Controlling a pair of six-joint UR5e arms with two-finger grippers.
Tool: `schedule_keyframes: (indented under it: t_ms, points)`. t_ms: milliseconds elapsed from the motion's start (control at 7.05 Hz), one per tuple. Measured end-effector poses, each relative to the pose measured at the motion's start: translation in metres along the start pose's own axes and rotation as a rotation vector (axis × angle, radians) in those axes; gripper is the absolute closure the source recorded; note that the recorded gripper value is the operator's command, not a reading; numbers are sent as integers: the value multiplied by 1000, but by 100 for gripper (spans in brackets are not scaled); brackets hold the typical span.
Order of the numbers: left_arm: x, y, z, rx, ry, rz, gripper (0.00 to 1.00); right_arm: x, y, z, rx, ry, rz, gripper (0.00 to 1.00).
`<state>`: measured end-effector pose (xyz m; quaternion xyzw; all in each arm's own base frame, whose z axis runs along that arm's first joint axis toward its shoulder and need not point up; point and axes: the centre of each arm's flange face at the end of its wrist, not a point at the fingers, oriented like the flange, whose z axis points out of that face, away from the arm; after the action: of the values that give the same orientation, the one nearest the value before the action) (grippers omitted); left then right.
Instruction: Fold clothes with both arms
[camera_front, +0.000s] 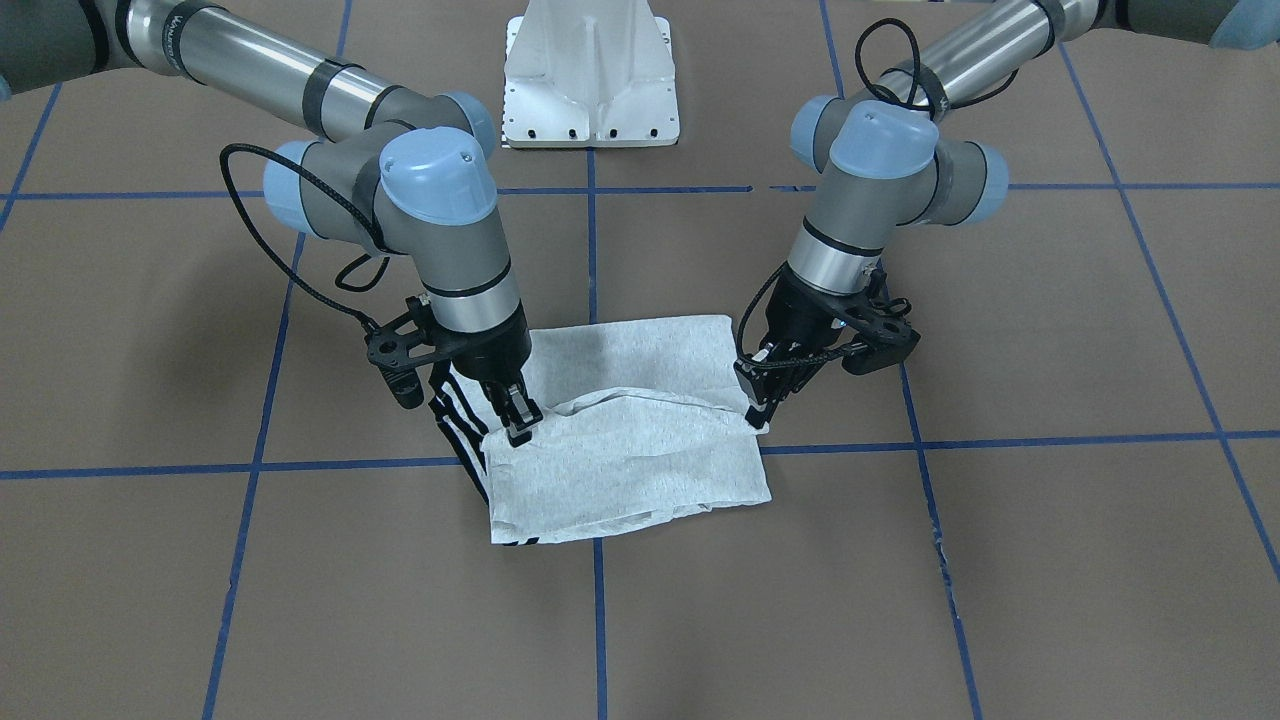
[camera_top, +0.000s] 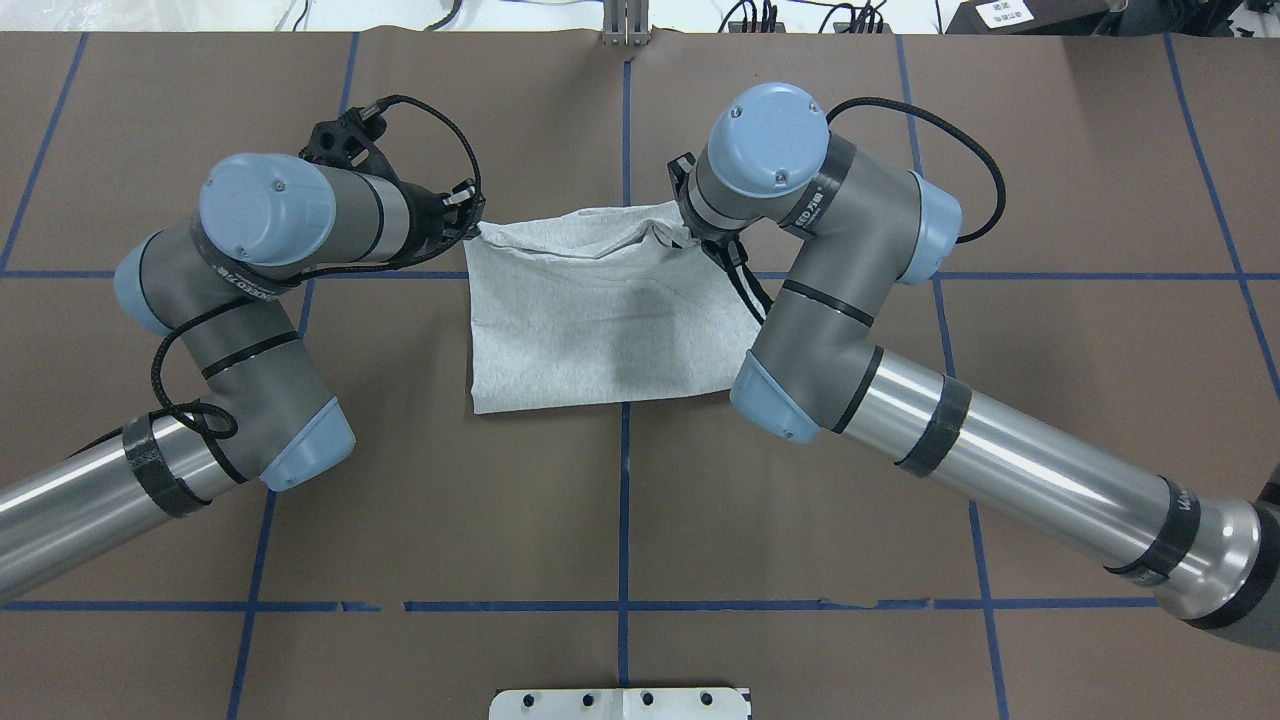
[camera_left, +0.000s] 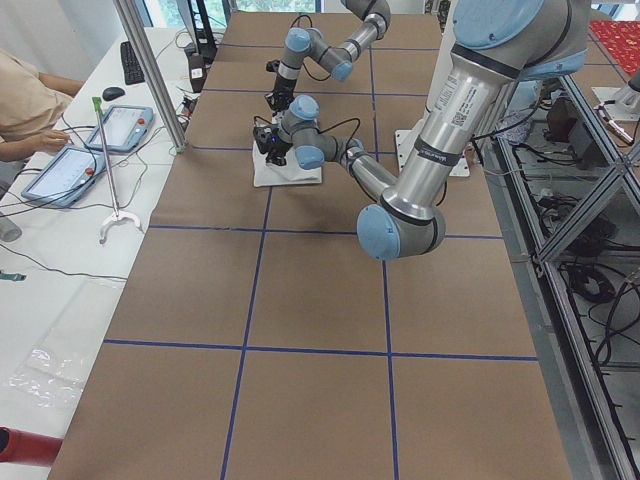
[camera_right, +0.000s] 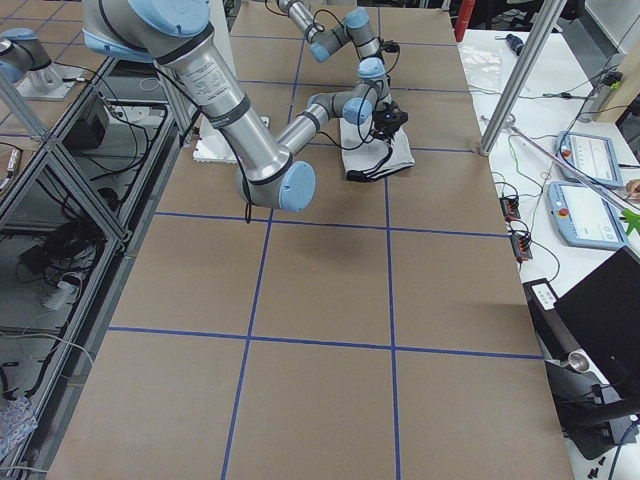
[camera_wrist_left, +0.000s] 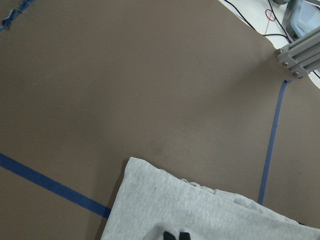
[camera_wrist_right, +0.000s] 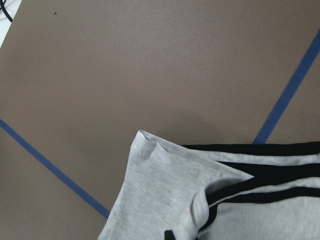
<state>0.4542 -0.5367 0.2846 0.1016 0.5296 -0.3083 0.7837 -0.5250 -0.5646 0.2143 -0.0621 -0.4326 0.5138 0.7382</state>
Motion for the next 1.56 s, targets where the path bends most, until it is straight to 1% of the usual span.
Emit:
schedule_keyframes:
  t_ms: [142, 284, 567, 709, 851, 993, 1134, 1276, 1418, 1560]
  points:
    - [-3, -12, 3, 15, 1, 12, 4, -16, -11, 8, 7, -2, -11, 0]
    - [-8, -28, 6, 35, -3, 39, 0, -36, -35, 13, -2, -10, -51, 0]
    - [-14, -58, 5, 71, -10, 100, 0, -64, -108, 4, -10, -2, -145, 0]
    - [-17, -75, -1, 79, -8, 191, 0, -63, -135, 4, -1, 8, -198, 0]
    - [-33, -99, -10, 58, -21, 331, 0, -54, -169, 6, 5, 29, -280, 0]
    - [-60, -133, -26, 6, -38, 500, 0, -34, -220, 5, -10, 61, -387, 0]
    - [-94, -177, -52, -42, -48, 669, 0, -8, -285, -7, -42, 87, -504, 0]
    - [-138, -222, -81, -71, -67, 819, 0, 20, -356, -28, -75, 98, -611, 0]
    - [-180, -263, -109, -85, -98, 937, 0, 53, -420, -46, -102, 102, -711, 0]
    - [-212, -299, -137, -106, -135, 1006, 0, 95, -471, -57, -127, 112, -820, 0]
